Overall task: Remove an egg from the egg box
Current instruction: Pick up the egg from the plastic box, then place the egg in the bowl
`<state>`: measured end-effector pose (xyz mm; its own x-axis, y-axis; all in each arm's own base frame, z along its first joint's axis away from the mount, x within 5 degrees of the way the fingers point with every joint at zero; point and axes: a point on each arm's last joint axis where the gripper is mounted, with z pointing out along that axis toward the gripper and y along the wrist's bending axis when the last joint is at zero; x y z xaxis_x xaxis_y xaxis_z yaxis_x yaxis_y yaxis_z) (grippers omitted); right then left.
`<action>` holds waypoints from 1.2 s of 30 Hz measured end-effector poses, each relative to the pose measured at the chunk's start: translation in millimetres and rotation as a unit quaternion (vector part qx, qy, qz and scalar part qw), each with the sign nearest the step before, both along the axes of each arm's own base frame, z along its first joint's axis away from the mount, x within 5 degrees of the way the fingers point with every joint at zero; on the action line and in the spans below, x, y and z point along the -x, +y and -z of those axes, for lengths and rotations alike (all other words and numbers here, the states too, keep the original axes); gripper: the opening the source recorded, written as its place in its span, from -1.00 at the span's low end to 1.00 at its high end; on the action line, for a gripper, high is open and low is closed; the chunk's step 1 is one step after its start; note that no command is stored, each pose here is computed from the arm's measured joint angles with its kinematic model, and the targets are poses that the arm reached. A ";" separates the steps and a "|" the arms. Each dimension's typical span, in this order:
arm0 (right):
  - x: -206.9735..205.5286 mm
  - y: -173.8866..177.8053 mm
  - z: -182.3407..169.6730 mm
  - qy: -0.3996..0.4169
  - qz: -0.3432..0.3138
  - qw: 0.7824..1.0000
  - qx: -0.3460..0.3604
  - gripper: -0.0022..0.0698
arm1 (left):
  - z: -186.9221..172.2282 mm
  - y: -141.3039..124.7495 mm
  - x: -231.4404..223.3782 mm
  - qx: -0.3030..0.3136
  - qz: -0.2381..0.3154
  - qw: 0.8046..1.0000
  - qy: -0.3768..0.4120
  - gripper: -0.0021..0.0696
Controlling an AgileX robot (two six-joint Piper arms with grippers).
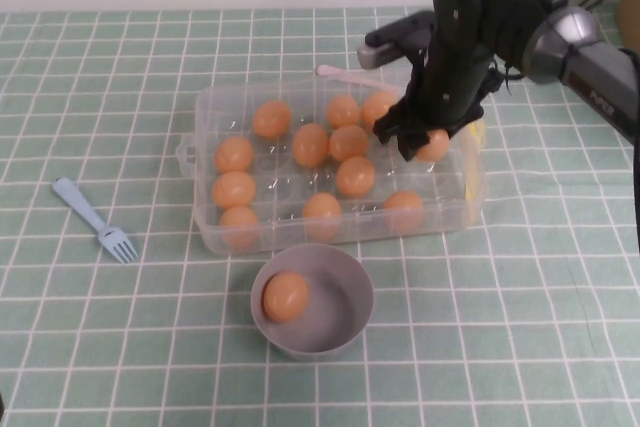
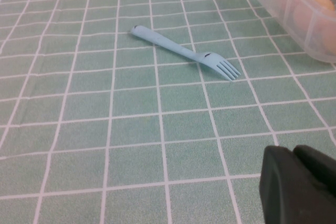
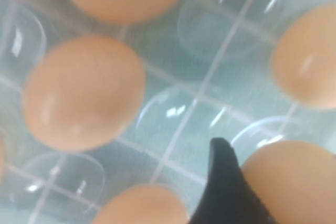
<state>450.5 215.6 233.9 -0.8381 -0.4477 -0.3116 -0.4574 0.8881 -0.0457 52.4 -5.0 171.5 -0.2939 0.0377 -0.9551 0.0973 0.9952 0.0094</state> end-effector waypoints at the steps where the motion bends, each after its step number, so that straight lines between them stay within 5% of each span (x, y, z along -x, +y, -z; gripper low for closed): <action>1: -0.8 0.6 -4.8 -0.007 0.000 1.000 -0.004 0.08 | 0.0 0.0 0.0 0.000 0.000 1.000 0.000 -0.95; 13: 9.4 7.8 -56.3 -0.033 0.007 0.995 -0.093 0.08 | 0.0 0.0 0.0 0.000 0.000 1.000 0.000 -0.95; 22: 55.9 0.1 -109.2 -0.014 0.000 0.985 -0.171 0.08 | 0.0 0.0 0.0 0.000 0.000 1.000 0.000 -0.95; 36: 176.4 57.8 -67.1 0.114 -0.126 0.979 -0.108 0.07 | 0.0 0.0 0.0 0.000 0.000 1.000 0.000 -0.95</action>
